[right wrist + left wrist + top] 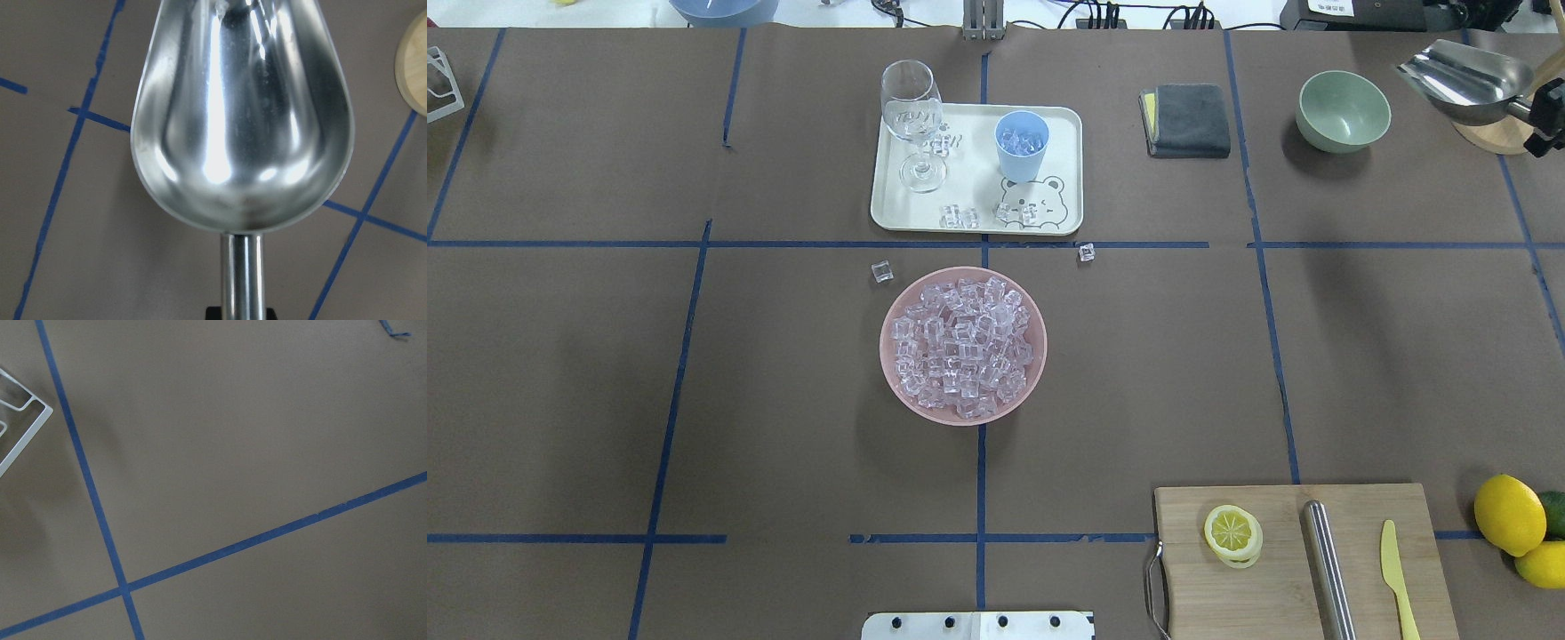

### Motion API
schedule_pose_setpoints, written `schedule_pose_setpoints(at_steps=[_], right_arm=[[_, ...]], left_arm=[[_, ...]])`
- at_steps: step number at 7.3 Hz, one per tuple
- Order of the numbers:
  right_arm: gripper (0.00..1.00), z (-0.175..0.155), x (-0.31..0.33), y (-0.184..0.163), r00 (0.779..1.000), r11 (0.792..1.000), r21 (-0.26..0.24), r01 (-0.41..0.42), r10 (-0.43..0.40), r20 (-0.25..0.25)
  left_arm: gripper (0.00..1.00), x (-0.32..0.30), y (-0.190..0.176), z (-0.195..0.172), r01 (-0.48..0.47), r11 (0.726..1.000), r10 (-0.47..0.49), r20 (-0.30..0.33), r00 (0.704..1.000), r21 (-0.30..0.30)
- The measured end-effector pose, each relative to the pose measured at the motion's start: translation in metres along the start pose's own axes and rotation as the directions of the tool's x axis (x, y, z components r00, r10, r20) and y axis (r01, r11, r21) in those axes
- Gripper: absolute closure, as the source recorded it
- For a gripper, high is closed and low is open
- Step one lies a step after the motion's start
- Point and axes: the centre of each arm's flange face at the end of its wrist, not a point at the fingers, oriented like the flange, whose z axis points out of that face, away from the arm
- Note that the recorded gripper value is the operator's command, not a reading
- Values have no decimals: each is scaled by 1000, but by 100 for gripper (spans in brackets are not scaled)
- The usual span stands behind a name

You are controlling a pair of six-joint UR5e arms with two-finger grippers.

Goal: Put ice in cup with scoop
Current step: 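Carry the emptied scoop back toward its spot on the table with the right gripper, then lower the scoop onto the table and open the right gripper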

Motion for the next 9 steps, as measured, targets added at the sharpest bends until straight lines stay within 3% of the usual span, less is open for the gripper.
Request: schedule_pose_setpoints(at_steps=[2, 4, 6, 9], right_arm=[[100, 26, 18, 57, 993, 993, 8, -115, 114, 34], [100, 61, 36, 109, 976, 972, 100, -214, 210, 53], [100, 100, 45, 135, 955, 941, 170, -293, 280, 97], [100, 151, -9, 144, 925, 910, 195, -365, 331, 186]], left_arm=[[0, -13, 14, 0, 23, 999, -23, 11, 1000, -40], [0, -43, 25, -9, 17, 994, -14, 27, 1000, -106], [0, -70, 40, -21, 18, 992, -13, 34, 999, -129], [0, -74, 44, -26, 16, 992, -11, 35, 999, -127]])
